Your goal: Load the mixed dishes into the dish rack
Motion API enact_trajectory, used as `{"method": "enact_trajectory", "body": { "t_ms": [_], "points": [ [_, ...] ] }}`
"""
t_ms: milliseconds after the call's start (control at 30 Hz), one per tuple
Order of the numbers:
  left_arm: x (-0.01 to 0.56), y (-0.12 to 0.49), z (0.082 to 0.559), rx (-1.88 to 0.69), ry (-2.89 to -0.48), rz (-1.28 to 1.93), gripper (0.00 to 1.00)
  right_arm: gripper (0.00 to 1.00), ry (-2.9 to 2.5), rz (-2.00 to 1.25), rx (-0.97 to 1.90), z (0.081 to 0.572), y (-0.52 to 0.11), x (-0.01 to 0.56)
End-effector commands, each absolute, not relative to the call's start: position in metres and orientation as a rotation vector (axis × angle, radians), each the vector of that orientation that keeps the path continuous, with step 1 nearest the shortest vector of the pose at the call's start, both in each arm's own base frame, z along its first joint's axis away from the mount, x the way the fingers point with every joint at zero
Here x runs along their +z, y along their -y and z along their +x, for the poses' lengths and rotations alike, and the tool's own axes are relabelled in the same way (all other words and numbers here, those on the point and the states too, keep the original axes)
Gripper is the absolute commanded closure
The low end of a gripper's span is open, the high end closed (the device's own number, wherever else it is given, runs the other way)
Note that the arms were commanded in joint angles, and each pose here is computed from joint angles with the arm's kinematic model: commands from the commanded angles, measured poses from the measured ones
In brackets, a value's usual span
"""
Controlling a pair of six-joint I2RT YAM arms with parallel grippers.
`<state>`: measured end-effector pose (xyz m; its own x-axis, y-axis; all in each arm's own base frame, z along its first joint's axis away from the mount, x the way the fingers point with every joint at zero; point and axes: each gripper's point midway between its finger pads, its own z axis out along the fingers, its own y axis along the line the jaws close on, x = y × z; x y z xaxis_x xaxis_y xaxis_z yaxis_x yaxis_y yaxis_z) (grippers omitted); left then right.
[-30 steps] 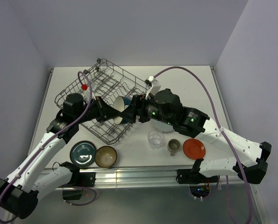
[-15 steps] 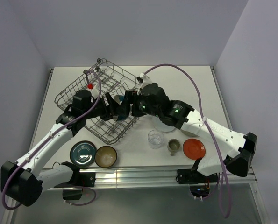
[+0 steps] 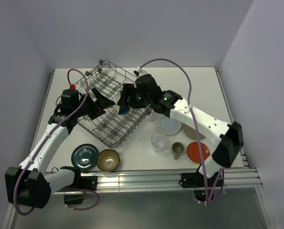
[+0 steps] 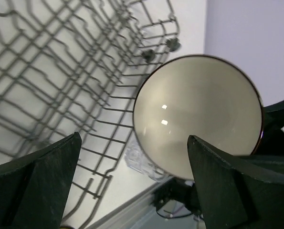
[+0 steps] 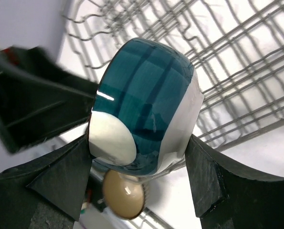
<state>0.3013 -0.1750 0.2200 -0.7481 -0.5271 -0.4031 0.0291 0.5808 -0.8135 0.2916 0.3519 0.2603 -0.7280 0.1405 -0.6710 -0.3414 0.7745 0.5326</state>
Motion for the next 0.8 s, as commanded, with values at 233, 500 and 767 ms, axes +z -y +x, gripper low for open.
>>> {"method": "enact_trajectory", "body": {
  "t_ms": [233, 500, 767],
  "points": [
    [0.224, 0.12, 0.305, -0.759, -2.117, -0.493, 0.02, 1.0, -2.218, -0.245, 0.235, 0.385, -0.338, 0.257],
    [0.213, 0.107, 0.298, -0.656, -2.15, -0.511, 0.04, 1.0, -2.251, -0.246, -0.203, 0.417, -0.309, 0.215],
    [0.206, 0.112, 0.293, -0.7, -2.164, -0.501, 0.04, 1.0, -2.241, -0.313, -0.518, 0.431, -0.287, 0.173]
  ]
}}
